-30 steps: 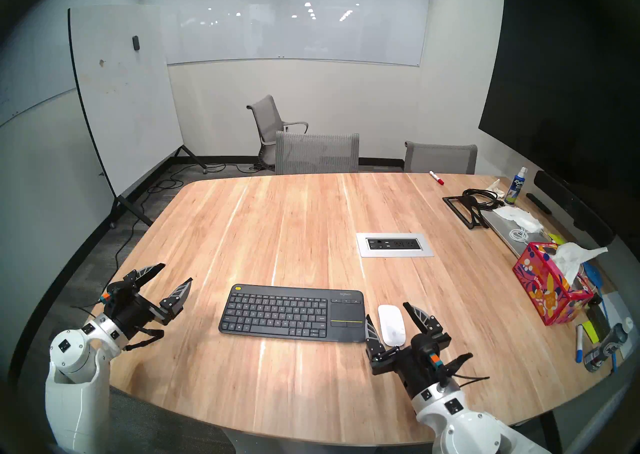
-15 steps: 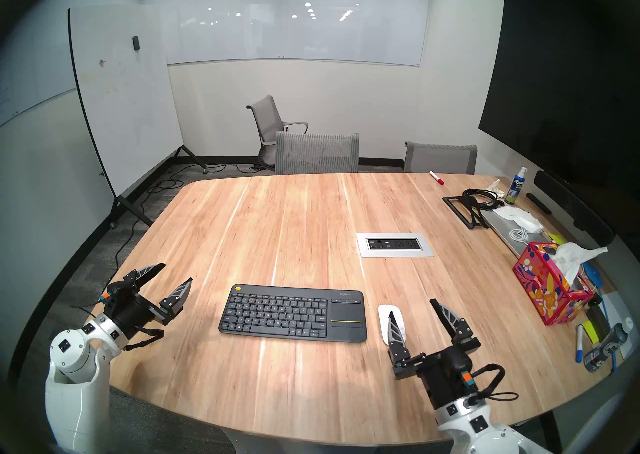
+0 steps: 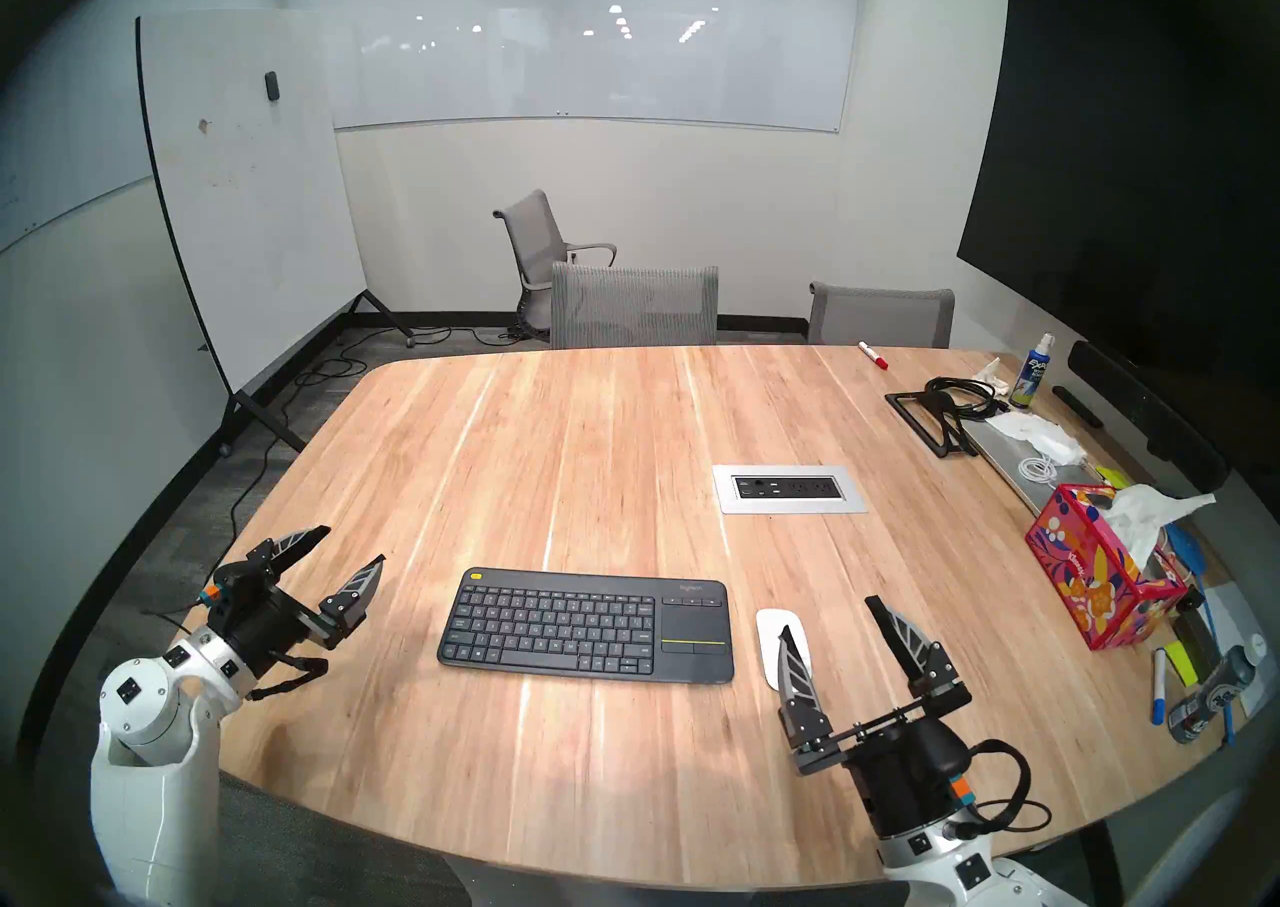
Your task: Put the mouse beside the keyboard
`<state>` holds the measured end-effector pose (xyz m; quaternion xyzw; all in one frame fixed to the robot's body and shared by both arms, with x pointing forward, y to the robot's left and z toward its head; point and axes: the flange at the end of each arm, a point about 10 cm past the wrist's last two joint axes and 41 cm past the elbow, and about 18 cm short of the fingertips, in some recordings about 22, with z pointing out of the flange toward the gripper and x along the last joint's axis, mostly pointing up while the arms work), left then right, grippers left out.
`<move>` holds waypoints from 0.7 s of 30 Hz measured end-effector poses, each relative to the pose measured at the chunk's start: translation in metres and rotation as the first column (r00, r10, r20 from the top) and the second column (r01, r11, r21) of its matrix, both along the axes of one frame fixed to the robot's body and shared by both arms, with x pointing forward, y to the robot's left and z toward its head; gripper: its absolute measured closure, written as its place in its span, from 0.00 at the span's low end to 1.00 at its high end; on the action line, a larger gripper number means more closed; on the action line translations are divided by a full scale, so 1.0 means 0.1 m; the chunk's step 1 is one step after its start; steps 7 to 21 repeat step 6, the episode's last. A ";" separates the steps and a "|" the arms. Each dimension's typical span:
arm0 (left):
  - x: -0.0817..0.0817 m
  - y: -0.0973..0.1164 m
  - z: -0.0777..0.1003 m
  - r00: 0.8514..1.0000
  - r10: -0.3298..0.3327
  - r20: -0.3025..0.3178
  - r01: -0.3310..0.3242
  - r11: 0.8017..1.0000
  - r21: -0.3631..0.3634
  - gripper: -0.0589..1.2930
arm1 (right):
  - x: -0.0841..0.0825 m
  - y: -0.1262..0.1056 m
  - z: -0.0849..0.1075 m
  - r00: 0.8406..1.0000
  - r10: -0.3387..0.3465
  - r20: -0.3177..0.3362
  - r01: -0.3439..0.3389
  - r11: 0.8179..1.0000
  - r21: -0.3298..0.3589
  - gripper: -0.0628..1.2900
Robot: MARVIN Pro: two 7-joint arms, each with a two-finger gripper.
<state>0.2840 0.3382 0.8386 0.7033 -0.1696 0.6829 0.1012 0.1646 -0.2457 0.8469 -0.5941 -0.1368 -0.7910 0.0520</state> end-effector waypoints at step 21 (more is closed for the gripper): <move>0.00 0.00 0.00 1.000 0.000 0.000 0.000 1.000 0.000 0.03 | -0.02 -0.04 -0.03 0.999 0.015 0.037 -0.016 1.000 0.025 0.08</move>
